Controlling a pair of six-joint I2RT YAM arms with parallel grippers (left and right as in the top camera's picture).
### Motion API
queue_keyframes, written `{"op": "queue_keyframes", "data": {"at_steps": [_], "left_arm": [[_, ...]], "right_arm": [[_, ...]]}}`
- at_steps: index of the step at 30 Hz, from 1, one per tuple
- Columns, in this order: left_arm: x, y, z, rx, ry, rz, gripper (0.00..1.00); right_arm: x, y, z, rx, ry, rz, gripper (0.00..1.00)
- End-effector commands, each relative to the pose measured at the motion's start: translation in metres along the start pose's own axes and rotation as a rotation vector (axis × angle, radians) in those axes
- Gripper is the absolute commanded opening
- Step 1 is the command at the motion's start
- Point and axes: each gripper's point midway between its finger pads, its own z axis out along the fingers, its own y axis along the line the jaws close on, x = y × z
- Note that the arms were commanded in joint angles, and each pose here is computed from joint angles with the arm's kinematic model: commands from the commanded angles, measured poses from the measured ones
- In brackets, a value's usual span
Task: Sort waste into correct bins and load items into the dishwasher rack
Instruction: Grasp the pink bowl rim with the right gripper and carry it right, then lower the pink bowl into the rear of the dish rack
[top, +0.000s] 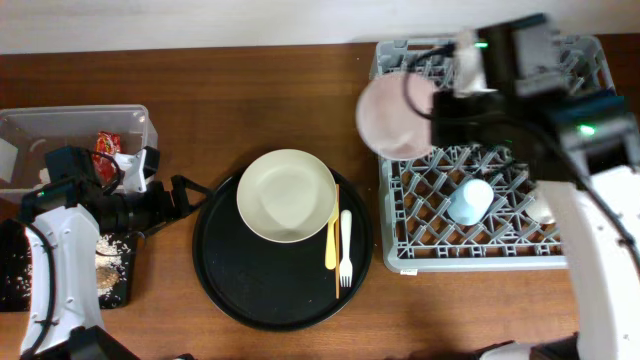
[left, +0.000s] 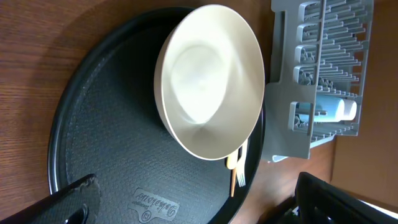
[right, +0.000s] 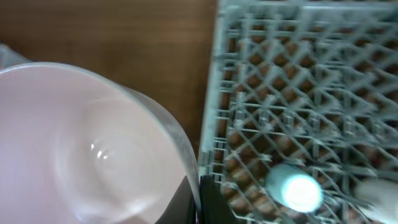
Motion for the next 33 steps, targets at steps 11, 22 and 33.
{"op": "queue_keyframes", "data": {"at_steps": [11, 22, 33], "left_arm": [[-0.004, 0.000, -0.002, 0.001, -0.010, 0.004, 0.99], [-0.004, 0.000, -0.002, 0.001, -0.010, 0.004, 1.00], [-0.004, 0.000, -0.002, 0.001, -0.010, 0.004, 1.00]], "right_arm": [[-0.016, -0.253, -0.091, 0.915, -0.170, 0.291, 0.04], [-0.103, -0.351, -0.062, 1.663, -0.283, 0.246, 0.04], [-0.103, -0.373, 0.118, 1.578, -0.042, -0.096, 0.04]]}}
